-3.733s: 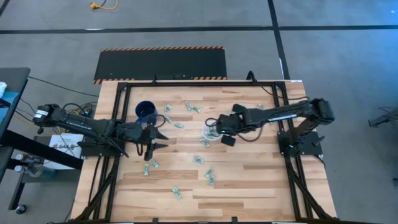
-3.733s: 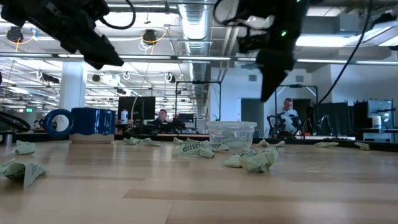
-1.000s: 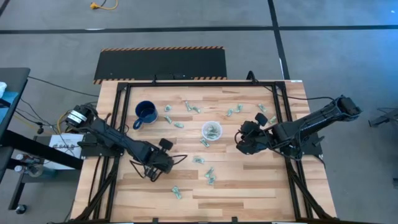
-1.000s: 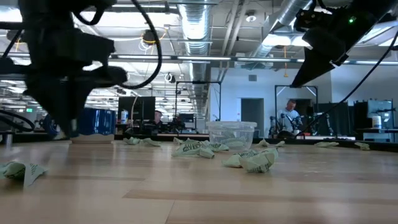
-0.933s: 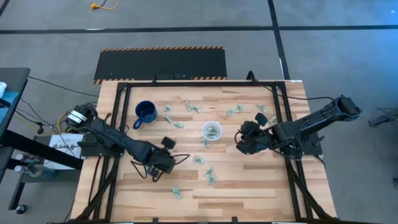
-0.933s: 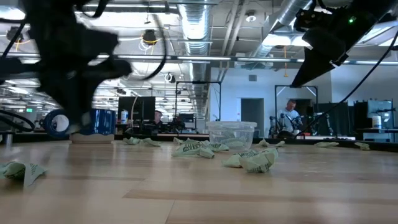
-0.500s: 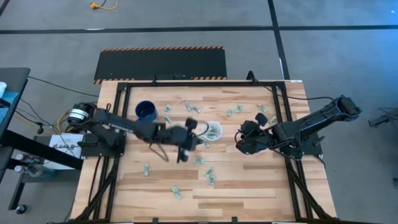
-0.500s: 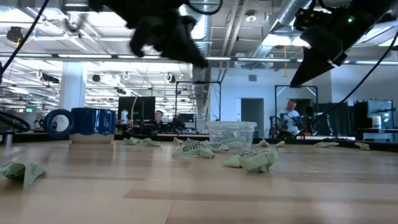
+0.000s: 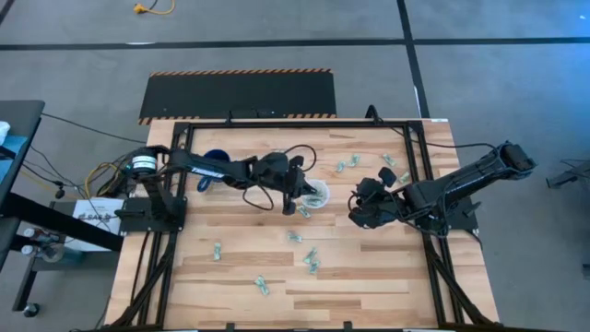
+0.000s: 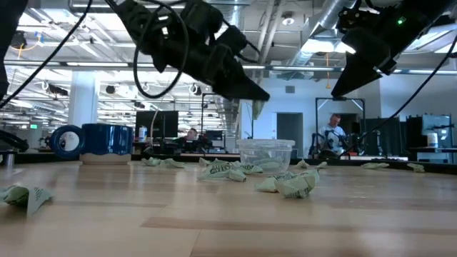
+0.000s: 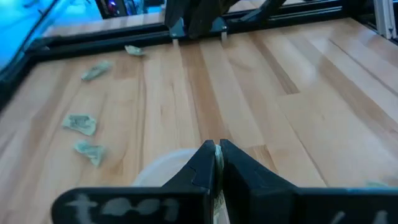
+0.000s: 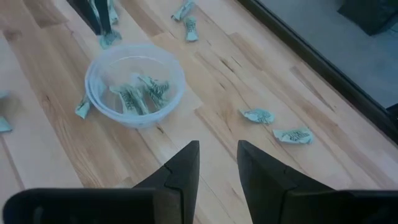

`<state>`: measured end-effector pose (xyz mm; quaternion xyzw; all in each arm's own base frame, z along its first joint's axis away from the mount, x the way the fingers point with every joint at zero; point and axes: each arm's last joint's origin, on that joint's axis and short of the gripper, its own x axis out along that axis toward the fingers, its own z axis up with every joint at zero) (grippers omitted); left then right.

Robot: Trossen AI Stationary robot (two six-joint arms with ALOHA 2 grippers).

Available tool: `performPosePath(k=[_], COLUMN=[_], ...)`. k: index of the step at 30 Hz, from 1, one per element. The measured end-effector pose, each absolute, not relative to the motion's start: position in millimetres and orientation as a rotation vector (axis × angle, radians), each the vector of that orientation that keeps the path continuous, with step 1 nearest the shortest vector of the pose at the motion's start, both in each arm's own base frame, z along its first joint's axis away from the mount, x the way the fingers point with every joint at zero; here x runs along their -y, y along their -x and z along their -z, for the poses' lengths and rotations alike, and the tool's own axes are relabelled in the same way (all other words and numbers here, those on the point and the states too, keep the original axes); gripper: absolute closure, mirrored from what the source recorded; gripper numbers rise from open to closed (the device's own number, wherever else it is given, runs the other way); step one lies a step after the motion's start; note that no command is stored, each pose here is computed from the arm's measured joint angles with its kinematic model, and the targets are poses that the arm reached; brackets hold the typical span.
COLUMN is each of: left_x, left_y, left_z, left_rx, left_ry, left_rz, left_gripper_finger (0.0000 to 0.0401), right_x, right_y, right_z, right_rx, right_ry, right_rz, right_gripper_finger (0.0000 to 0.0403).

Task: Pick and place items into bin
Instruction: Put the gray stevia packet into the transparent bin

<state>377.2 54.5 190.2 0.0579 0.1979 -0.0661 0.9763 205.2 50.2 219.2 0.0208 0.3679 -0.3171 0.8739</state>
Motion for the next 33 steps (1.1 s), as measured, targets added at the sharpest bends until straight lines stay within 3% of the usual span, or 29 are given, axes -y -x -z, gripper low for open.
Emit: performPosePath(k=[11, 25, 33], left_x=[-55.8, -55.9, -25.9], left_y=[-385.3, -381.1, -331.7], left_z=[-183.2, -187.4, -220.9], left_rx=[-0.418, -0.455, -0.767], left_ry=[-0.063, 0.007, 0.097], left_rz=[0.137, 0.098, 0.206], left_gripper_finger=[0.0395, 0.0293, 0.029], right_x=[-49.8, -49.8, -49.3], right_y=[-204.7, -204.7, -203.3], right_z=[-219.4, -219.3, -218.6], right_rx=[-0.768, -0.77, -0.785], right_ry=[-0.029, -0.027, -0.015], right_rz=[0.669, 0.667, 0.67], right_gripper_finger=[0.0301, 0.0301, 0.0301])
